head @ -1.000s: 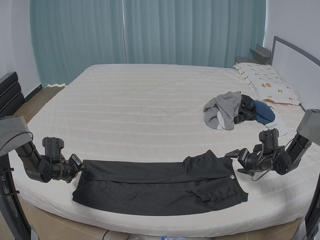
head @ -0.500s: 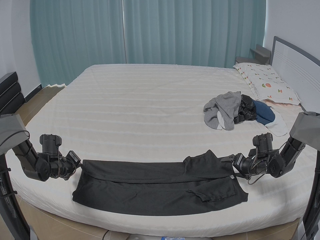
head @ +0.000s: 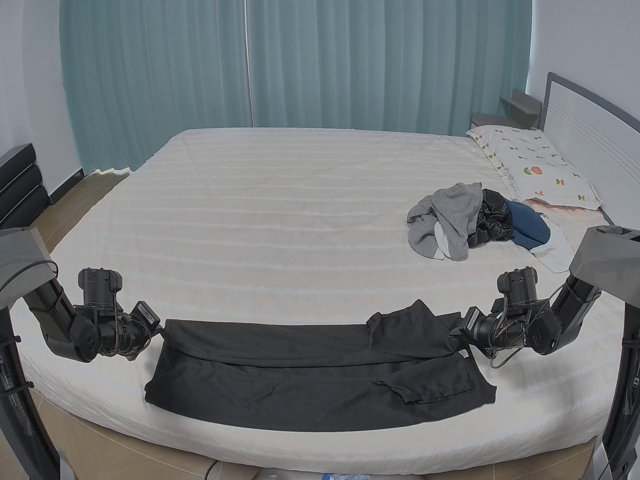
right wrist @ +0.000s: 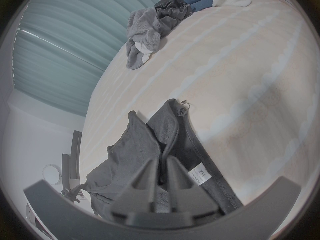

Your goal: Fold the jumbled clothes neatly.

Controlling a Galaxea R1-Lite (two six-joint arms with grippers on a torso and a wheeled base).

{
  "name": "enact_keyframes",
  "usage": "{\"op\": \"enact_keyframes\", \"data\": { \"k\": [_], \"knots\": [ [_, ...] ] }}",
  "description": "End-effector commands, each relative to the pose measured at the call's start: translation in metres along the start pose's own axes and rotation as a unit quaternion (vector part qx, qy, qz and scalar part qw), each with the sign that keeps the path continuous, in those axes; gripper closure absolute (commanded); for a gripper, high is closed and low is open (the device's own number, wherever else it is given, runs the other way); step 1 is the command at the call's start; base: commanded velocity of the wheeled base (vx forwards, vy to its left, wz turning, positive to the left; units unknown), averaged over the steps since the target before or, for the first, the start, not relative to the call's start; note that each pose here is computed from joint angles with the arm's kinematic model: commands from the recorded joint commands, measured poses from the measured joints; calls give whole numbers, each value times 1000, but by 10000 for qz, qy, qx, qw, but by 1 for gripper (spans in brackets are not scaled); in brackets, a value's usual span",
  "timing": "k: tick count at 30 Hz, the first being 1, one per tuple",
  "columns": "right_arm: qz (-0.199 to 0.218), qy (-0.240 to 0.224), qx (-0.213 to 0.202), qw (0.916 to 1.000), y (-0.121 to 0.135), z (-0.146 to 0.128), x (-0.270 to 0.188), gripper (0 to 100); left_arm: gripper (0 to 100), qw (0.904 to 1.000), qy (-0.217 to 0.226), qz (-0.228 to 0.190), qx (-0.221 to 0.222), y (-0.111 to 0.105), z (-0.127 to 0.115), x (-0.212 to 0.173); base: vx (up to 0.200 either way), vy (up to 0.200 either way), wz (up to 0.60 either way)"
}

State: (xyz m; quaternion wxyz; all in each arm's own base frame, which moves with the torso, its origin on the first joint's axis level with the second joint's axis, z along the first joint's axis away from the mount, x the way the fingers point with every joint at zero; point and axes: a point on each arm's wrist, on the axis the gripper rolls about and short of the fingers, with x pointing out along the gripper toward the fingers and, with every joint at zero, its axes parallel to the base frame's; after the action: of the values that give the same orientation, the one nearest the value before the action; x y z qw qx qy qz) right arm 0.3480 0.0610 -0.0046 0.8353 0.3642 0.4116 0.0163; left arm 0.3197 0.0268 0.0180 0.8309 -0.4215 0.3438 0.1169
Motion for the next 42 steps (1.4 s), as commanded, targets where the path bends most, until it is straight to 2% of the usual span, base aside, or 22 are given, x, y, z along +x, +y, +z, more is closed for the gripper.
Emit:
{"op": "enact_keyframes", "data": {
  "k": [1,5,10,11,12,14,16,20,27,32,33,35,39,42],
  "knots": [
    [25,-49,12,10000,1,2,-4,100,100,10000,-24,-9,-9,0,1,0,0,0,0],
    [202,-200,251,9993,11,9,-13,100,100,9998,-120,-117,-69,-3,4,0,0,0,0],
    [580,-528,429,9960,20,17,-13,100,100,9960,-442,-511,-583,-12,14,0,0,0,0],
    [789,-699,501,9932,23,21,-14,100,100,9929,-603,-715,-731,-14,18,-1,0,0,0],
    [813,-717,509,9928,23,22,-14,100,100,9924,-630,-743,-752,-15,19,-2,0,0,0],
    [1204,-1028,727,9847,28,27,-16,100,100,9850,-912,-1094,-970,-17,26,-4,0,0,0],
    [1333,-1144,782,9813,27,28,-18,100,100,9809,-1059,-1237,-1063,-16,31,-5,0,0,0],
    [1264,-1090,756,9831,22,23,-20,100,100,9795,-1120,-1256,-1106,-11,34,-7,0,0,0],
    [938,-823,332,9916,5,8,-21,100,100,9894,-519,-1210,-609,3,17,-10,0,0,0],
    [770,-684,127,9946,-2,0,-17,100,100,9899,-420,-1265,-485,-4,12,-3,0,0,0],
    [762,-669,119,9948,-3,-1,-17,100,0,9903,-382,-1254,-452,-5,10,0,0,0,0],
    [751,-659,122,9949,-3,-1,-17,100,0,9914,-340,-1214,-354,-3,8,4,0,0,0],
    [747,-639,117,9951,-3,-3,-17,100,0,9937,-181,-943,575,5,2,20,0,0,0],
    [727,-588,109,9956,-3,-6,-16,100,0,9931,-163,-918,716,2,7,30,0,0,0]
  ]
}}
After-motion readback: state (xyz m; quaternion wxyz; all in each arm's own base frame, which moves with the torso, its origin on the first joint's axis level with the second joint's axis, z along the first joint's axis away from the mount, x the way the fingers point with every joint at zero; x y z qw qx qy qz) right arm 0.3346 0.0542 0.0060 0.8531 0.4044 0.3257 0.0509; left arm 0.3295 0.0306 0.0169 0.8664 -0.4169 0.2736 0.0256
